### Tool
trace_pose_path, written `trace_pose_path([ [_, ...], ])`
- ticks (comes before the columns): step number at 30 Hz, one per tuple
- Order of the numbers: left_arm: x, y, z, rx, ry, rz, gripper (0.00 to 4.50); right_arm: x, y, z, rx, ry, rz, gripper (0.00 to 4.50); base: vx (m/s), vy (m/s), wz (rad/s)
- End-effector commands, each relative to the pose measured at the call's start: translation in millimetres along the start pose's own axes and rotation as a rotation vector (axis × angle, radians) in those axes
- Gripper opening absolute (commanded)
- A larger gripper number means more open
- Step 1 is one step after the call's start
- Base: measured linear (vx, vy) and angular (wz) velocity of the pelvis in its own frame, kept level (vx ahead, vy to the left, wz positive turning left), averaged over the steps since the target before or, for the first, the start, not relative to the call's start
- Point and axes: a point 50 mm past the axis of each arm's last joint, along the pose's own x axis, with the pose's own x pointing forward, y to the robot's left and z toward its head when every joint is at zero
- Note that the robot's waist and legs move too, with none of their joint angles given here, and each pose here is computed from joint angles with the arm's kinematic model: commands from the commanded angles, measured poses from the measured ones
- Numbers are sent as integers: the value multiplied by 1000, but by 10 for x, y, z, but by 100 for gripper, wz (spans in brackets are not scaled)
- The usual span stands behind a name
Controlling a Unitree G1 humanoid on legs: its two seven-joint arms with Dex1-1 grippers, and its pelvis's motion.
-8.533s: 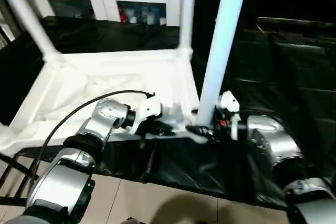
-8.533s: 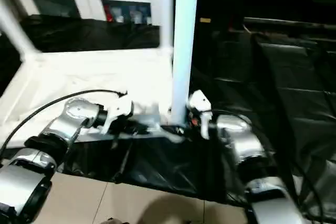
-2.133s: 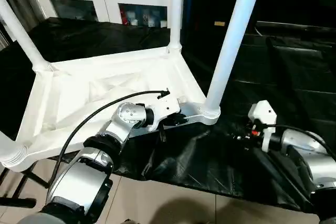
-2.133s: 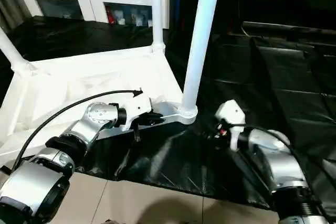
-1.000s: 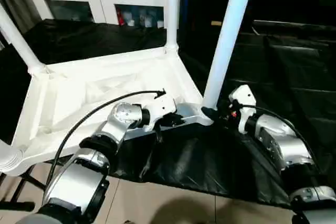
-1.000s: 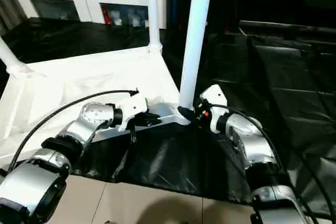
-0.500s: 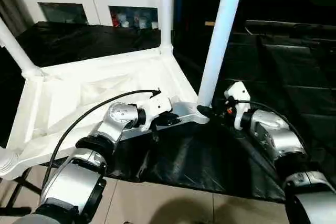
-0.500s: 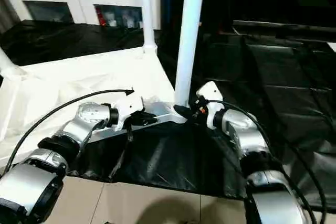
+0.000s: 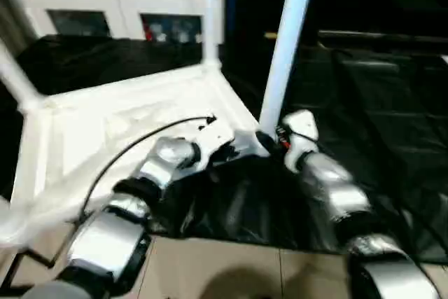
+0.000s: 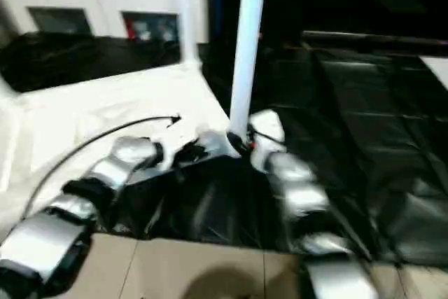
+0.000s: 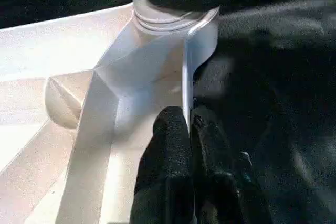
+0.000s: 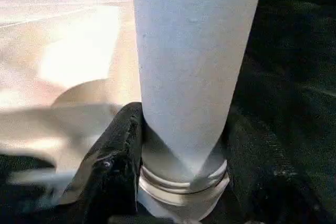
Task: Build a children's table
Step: Rotate leg to tighten
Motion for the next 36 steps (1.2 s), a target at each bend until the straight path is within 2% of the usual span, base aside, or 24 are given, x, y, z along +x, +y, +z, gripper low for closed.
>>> trace_pose_path([
  [1,162,-108,249,38,-41,19,0,80,482,-194,39,101,126,198,-109,69,-2],
  [4,177,-127,256,50,-39,22,0,127,591,-97,9,66,155,198,0,-38,2],
  [5,169,-122,246,58,-38,20,0,128,578,-71,-3,49,146,198,69,-90,-11],
  [6,152,-107,223,63,-34,23,0,123,538,-47,-11,25,132,198,68,-38,-35],
  [7,135,-91,202,67,-31,27,0,116,494,-37,-19,13,115,254,77,-10,-18],
  [8,110,-70,174,74,-29,27,0,101,427,-33,-32,2,96,268,77,-10,-18],
  [9,73,-39,136,77,-27,31,0,78,339,-36,-39,-7,80,268,0,0,0],
  [13,-26,27,42,83,-28,17,0,8,137,-34,-48,-30,73,303,0,0,0],
  [16,-119,49,-29,84,-47,-45,0,-65,-33,-11,-94,-43,104,325,0,0,0],
  [19,-189,40,-66,100,-70,-125,0,-115,-113,3,-151,-37,168,325,0,0,0],
  [24,-354,62,-156,132,-74,-262,0,-223,-223,2,-260,16,386,325,0,0,0],
  [33,-503,97,-223,174,-50,-377,0,-309,-284,133,-246,-6,587,325,0,0,0],
  [35,-535,115,-228,177,-50,-391,0,-338,-283,156,-232,-10,655,289,0,0,0],
  [36,-535,115,-228,177,-50,-391,0,-338,-283,156,-232,-10,655,289,0,0,0],
])
